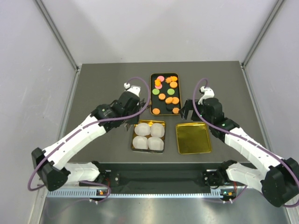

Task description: Pack the cookies

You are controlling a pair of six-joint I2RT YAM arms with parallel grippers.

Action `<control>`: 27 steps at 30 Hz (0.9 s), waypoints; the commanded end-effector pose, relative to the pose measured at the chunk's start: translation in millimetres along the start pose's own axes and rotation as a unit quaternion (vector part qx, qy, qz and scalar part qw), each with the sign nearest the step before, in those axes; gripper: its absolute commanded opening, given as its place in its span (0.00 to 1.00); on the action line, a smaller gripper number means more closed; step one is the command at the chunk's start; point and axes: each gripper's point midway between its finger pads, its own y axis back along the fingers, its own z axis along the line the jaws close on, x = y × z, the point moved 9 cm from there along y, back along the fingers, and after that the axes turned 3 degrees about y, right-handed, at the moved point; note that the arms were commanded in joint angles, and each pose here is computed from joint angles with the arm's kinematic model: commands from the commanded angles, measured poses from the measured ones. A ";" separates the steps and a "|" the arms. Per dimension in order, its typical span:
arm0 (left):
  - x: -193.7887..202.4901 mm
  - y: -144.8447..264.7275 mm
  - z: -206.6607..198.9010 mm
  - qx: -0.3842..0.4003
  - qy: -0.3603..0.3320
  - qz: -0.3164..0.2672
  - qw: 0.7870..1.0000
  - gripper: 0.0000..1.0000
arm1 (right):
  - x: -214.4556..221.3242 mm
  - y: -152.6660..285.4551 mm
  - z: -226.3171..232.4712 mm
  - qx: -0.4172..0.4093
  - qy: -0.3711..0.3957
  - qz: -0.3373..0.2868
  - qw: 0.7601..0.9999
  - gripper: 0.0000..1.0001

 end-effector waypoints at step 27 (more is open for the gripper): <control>78.9 19.3 24.8 0.046 0.032 0.094 0.994 0.40 | -4.6 -8.0 1.6 -0.005 0.011 0.005 1.000 1.00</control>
